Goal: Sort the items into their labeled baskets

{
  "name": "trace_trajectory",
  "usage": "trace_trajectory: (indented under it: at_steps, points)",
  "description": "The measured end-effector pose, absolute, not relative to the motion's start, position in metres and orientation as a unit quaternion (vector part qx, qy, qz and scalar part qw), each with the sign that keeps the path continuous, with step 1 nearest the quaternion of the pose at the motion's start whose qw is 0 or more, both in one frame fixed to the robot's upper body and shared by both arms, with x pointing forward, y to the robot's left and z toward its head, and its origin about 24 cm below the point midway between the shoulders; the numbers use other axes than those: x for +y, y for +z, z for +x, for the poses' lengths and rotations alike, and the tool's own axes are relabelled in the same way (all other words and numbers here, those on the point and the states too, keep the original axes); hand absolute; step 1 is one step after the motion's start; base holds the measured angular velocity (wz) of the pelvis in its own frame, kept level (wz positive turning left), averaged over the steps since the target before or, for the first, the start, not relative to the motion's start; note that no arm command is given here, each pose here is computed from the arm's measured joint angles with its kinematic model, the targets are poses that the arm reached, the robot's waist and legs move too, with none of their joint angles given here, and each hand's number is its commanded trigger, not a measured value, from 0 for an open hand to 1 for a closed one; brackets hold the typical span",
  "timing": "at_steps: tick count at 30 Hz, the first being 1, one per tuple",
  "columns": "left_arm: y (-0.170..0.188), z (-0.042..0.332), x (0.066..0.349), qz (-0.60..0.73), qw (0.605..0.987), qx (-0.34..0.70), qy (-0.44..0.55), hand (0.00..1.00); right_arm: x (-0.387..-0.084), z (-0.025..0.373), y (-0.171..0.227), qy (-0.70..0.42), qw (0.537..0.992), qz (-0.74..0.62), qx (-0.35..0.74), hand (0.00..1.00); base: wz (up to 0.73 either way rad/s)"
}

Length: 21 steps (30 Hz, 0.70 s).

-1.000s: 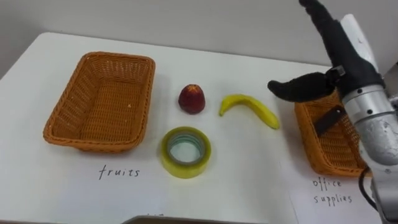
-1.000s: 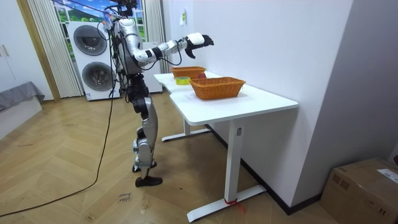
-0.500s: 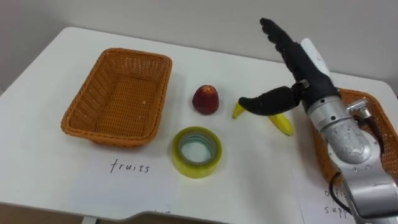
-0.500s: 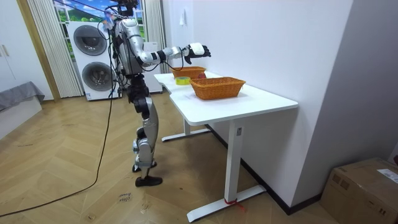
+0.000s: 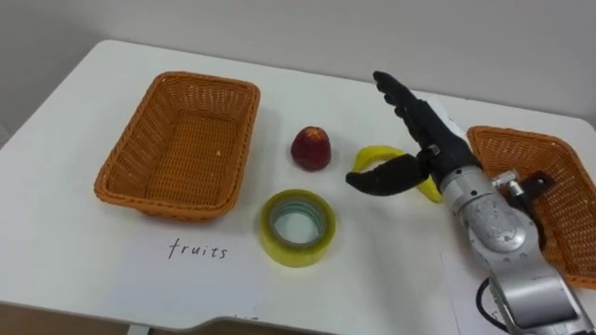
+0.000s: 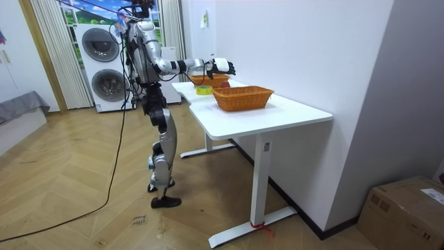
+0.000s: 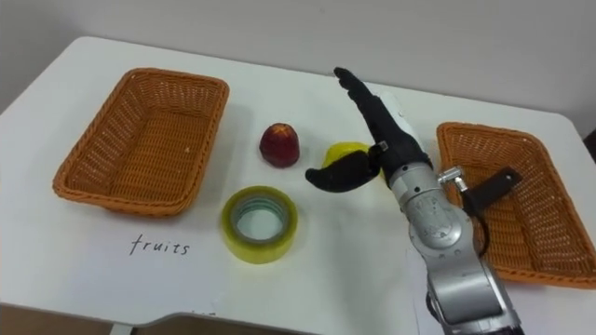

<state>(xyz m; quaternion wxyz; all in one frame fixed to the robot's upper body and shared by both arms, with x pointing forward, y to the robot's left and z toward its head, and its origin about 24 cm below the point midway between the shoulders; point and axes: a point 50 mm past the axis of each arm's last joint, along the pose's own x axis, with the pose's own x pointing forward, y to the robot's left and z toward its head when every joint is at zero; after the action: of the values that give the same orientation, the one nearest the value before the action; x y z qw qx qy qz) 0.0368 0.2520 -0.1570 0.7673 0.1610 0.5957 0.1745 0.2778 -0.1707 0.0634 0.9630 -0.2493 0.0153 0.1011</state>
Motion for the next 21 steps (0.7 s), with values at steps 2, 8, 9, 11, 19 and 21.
trace_trajectory:
  at_steps: [2, 8, 9, 11, 19, 21]
  points:
    - [-0.158, 0.037, 0.25, 0.155, 0.768, 0.598, 0.169, 0.0, -0.17, 0.278, 0.061, 0.103, 0.961, -0.254, 0.02, 0.0, 0.0]
    - [-0.159, 0.037, 0.247, 0.148, 0.767, 0.602, 0.163, 0.0, -0.165, 0.276, 0.051, 0.12, 0.958, -0.257, 0.037, 0.0, 0.0]
    - [-0.159, 0.037, 0.247, 0.147, 0.768, 0.603, 0.161, 0.0, -0.165, 0.276, 0.051, 0.12, 0.958, -0.257, 0.037, 0.0, 0.0]
    - [-0.159, 0.037, 0.246, 0.145, 0.768, 0.603, 0.158, 0.0, -0.165, 0.276, 0.051, 0.12, 0.958, -0.257, 0.037, 0.0, 0.0]
    - [-0.159, 0.041, 0.246, 0.145, 0.772, 0.599, 0.157, 0.0, -0.162, 0.275, 0.044, 0.137, 0.955, -0.257, 0.052, 0.0, 0.02]
    - [-0.159, 0.041, 0.246, 0.145, 0.772, 0.599, 0.157, 0.0, -0.158, 0.275, 0.043, 0.146, 0.954, -0.258, 0.054, 0.0, 0.03]
